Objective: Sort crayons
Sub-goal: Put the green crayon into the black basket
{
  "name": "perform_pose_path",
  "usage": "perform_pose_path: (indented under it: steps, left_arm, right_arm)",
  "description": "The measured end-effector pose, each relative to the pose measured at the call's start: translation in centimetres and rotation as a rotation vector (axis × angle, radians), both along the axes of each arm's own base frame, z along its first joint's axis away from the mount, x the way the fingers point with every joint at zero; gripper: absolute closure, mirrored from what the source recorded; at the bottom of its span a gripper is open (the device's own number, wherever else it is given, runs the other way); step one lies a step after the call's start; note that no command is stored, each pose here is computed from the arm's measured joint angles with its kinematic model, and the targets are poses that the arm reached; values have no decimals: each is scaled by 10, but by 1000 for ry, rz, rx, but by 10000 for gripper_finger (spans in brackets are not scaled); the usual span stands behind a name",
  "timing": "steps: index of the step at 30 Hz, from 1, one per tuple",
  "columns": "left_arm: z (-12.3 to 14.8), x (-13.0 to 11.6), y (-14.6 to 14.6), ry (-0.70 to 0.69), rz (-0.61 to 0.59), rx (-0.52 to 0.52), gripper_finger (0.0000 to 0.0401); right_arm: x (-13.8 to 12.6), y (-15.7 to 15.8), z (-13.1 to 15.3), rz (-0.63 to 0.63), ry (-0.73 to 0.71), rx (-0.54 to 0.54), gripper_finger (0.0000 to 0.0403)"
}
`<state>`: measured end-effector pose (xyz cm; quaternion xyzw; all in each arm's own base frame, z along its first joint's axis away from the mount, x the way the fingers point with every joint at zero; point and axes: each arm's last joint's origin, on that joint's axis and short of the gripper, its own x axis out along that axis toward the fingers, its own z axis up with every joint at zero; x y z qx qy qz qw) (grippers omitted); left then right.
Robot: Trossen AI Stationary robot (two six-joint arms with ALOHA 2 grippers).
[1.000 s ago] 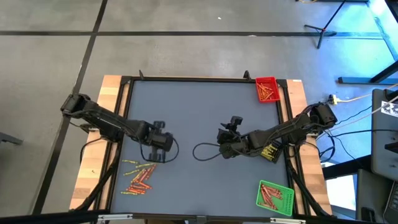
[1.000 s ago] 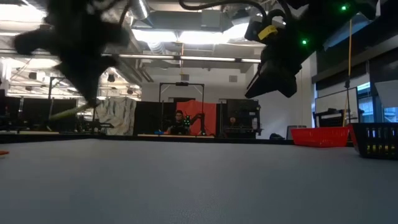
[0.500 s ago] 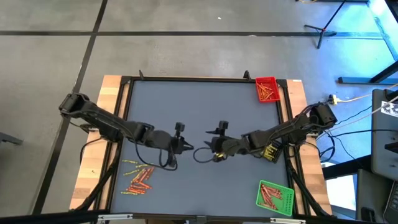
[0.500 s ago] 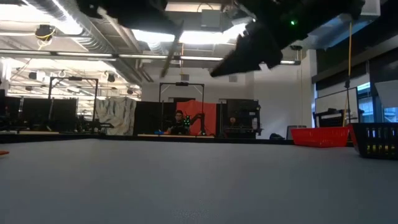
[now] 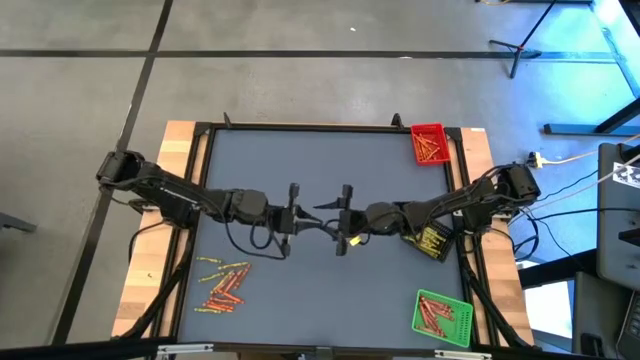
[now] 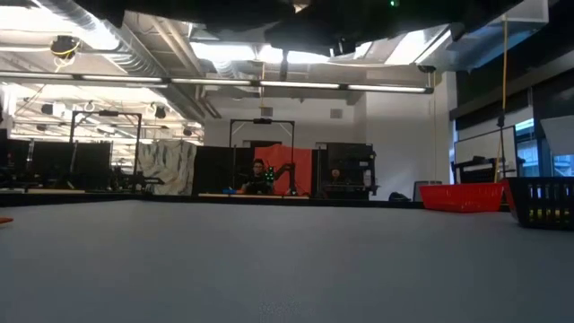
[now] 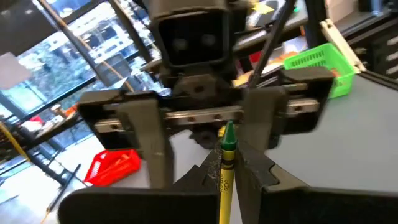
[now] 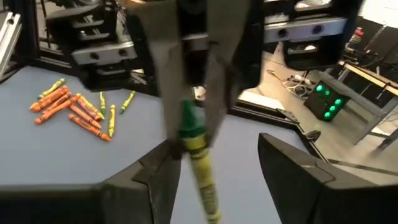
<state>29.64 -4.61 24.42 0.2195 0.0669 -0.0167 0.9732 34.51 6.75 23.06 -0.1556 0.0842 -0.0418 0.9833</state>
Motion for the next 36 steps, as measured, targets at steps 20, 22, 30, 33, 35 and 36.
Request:
perform_pose_path:
  steps: [20, 22, 30, 33, 35, 36]
  left_arm:
    - [-4, 0, 1, 38, 9, -47, 358]
    - [-5, -1, 0, 49, 10, -67, 334]
    - [-4, -13, -7, 135, 41, -89, 271]
    - [-3, -14, -10, 140, 44, -80, 269]
    - [-4, -15, -11, 147, 39, -76, 269]
    - [-4, -15, -12, 146, 37, -75, 269]
  right_arm:
    - [0, 1, -4, 2, 132, -61, 375]
    - [0, 1, -4, -16, 177, -63, 388]
    - [-30, 13, 22, -211, 439, -20, 366]
    - [-57, 18, 32, -318, 531, 22, 372]
    - [-75, 19, 34, -364, 593, 78, 382]
    - [-84, 19, 35, -394, 626, 115, 387]
